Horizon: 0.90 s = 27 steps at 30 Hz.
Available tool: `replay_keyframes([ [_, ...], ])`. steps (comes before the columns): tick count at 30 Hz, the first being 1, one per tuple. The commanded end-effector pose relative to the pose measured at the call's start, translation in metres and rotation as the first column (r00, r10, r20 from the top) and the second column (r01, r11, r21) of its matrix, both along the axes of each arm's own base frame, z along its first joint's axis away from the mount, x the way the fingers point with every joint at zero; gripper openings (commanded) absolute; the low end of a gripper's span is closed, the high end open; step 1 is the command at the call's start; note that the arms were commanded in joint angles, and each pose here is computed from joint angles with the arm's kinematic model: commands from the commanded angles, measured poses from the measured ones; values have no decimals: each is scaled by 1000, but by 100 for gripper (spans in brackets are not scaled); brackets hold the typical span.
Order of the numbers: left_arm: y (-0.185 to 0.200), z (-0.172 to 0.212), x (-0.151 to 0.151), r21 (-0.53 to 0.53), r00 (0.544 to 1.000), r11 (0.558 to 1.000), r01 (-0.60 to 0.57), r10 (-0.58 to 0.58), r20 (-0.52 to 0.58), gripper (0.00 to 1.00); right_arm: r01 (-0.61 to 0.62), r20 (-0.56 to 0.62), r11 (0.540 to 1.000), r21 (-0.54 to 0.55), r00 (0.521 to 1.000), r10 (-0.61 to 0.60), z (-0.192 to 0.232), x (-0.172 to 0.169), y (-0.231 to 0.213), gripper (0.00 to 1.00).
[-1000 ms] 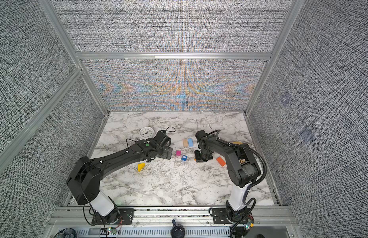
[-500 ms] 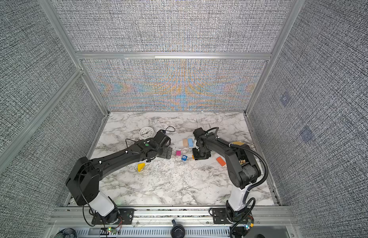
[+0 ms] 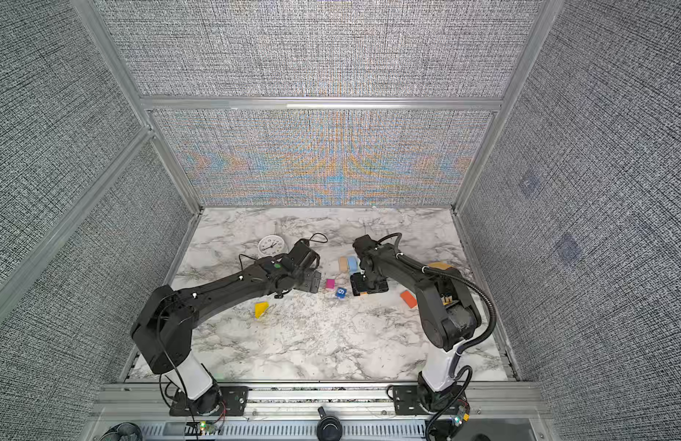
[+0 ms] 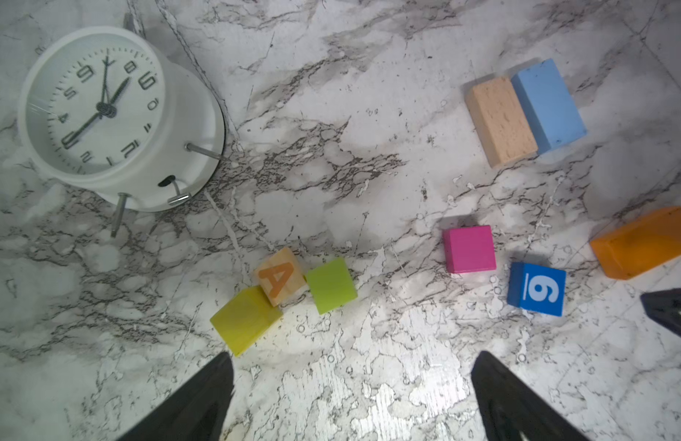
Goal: Build the wood block tower
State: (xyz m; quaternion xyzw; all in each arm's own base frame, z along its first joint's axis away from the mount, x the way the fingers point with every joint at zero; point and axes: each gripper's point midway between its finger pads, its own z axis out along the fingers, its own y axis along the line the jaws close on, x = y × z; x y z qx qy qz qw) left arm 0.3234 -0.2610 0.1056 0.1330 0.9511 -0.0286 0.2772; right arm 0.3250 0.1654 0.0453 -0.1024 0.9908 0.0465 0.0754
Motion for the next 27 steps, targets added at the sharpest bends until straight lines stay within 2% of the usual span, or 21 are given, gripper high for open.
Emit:
replay_keyframes([
  [1,-2,-1,5,10,1000,1000,1,-1,6,99,10,6,999,-43,1000,-10,0,5,-5,73],
  [7,-9,-5,11,18,1000,1000,14,-14,0,99,23,16,995,-101,1000,-22,-5,17,-10,73],
  [20,-6,-16,15,12,1000,1000,6,-6,-18,99,28,-13,994,-102,999,-30,-17,22,-6,73],
  [27,0,-19,12,13,1000,1000,-6,6,-18,99,37,-33,992,-120,999,-41,-24,18,-8,66],
])
